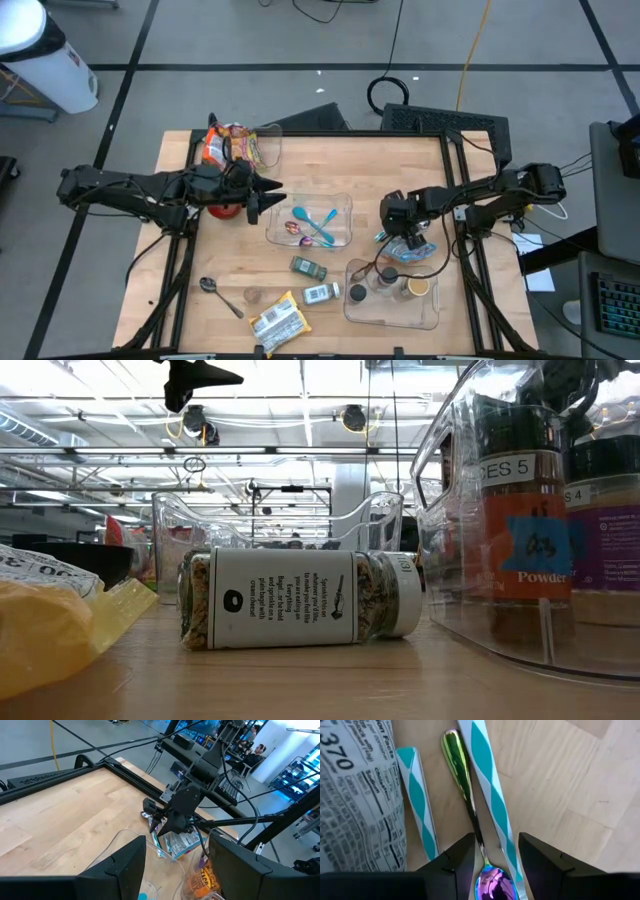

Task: Pick & Place Food Item
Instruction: Put the top blue and white patterned spoon into the middle transparent bin

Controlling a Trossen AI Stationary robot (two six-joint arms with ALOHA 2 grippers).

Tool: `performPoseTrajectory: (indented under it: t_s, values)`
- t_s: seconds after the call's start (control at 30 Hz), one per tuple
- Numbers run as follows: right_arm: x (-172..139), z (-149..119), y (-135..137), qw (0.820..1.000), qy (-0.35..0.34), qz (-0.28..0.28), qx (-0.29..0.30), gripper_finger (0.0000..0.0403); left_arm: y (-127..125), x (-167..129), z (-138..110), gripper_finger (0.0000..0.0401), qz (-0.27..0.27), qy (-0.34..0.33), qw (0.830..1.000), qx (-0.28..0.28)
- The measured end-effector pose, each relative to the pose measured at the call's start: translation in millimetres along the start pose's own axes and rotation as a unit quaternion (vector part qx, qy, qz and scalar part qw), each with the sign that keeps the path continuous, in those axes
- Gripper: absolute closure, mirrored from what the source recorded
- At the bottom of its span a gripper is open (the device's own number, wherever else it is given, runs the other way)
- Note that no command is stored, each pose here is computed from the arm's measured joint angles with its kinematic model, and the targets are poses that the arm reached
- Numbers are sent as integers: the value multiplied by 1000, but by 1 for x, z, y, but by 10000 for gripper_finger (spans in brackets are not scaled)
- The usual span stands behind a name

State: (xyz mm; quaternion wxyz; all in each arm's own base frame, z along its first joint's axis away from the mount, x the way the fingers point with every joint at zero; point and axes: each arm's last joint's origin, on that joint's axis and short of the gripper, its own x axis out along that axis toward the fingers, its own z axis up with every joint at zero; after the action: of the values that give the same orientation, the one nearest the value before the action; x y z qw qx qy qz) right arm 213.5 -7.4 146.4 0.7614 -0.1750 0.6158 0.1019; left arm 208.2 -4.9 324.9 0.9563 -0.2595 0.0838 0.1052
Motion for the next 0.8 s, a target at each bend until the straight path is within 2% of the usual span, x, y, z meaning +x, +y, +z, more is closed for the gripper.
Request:
performPoseTrajectory:
  t_s: [0.13,0.47,0.8]
  values:
    - [0,0,0,1000,0,0,0,284,0,0,0,176,0,0,1000,0]
    - [0,-1,-3,999,0,1,45,387,0,0,0,176,0,0,1000,-1]
    - [-6,0,-4,998,11,6,63,389,0,0,0,176,0,0,1000,-4]
